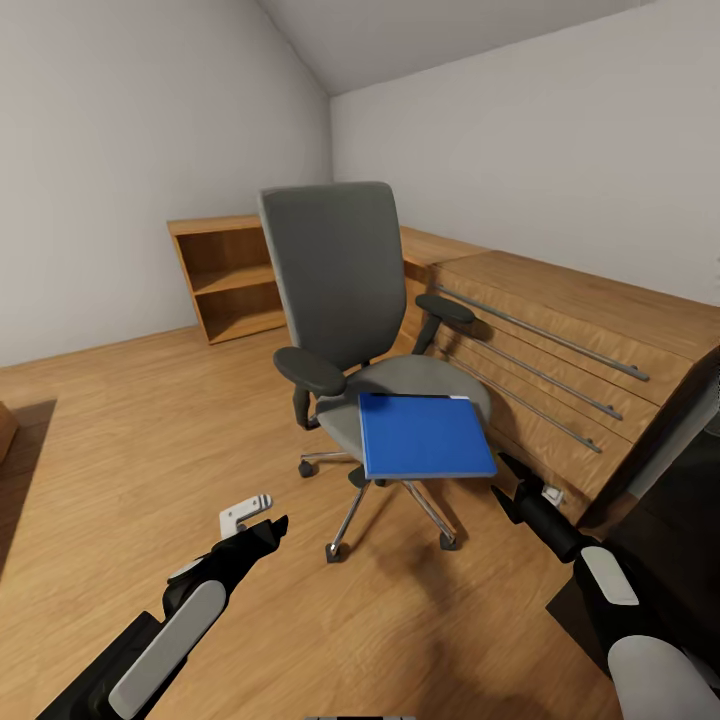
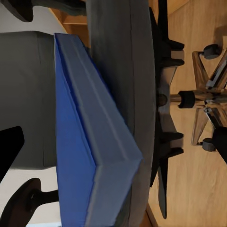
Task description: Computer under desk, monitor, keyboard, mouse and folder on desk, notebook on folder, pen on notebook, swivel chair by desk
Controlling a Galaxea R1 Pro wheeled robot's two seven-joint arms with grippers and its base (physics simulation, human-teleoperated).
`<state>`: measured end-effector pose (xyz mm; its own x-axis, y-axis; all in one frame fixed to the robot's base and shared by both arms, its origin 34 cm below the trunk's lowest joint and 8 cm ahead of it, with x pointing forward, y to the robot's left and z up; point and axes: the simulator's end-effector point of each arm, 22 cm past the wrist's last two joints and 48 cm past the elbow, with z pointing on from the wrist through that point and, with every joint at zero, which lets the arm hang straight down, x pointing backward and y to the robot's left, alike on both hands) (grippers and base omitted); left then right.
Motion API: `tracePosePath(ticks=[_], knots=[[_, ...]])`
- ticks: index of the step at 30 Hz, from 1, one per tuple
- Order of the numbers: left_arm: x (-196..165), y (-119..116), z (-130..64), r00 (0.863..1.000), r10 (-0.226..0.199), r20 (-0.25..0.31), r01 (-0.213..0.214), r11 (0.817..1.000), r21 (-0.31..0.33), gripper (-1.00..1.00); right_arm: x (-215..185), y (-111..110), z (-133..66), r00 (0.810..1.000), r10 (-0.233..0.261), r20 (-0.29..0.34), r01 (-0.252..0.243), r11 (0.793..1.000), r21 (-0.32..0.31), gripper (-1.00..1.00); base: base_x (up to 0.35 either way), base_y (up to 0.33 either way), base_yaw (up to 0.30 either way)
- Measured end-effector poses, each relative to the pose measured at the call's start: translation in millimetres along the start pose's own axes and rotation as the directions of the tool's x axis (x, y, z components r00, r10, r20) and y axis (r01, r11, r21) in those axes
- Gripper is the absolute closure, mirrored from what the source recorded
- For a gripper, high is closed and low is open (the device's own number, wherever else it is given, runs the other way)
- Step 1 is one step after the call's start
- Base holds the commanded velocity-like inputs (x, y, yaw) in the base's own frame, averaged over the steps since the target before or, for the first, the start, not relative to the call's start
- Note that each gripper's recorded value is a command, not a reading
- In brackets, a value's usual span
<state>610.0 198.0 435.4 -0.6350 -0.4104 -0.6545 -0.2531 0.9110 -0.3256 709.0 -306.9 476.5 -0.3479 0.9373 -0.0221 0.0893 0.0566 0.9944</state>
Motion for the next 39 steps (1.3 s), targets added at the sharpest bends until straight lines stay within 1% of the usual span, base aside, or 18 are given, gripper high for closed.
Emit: tracePosePath(ticks=[2, 18, 27, 39], knots=[[-3.1, -1.9, -2.7, 1.000, 0.000, 0.007, 0.000, 1.000, 0.003, -1.00, -0.5, 5.5, -0.4, 1.000, -0.003, 0.000, 0.003, 1.000, -0.008, -1.00, 0.000, 0.000, 0.000], [-3.1, -1.6, -2.7, 1.000, -0.001, 0.006, 0.001, 1.000, 0.003, -1.00, 2.4, 3.9, 0.4, 1.000, 0.001, -0.002, -0.001, 1.000, -0.006, -1.00, 0.000, 0.000, 0.000], [-3.5, -1.5, -2.6, 1.000, -0.001, 0.007, 0.001, 1.000, 0.003, -1.00, 16.5, 2.5, 5.8, 1.000, 0.003, -0.026, -0.004, 1.000, -0.004, -1.00, 0.000, 0.000, 0.000], [-3.8, -1.5, -2.6, 1.000, -0.001, 0.008, 0.001, 1.000, 0.003, -1.00, 19.6, 1.9, 6.7, 0.999, 0.005, -0.032, -0.005, 1.000, -0.003, -1.00, 0.000, 0.000, 0.000]])
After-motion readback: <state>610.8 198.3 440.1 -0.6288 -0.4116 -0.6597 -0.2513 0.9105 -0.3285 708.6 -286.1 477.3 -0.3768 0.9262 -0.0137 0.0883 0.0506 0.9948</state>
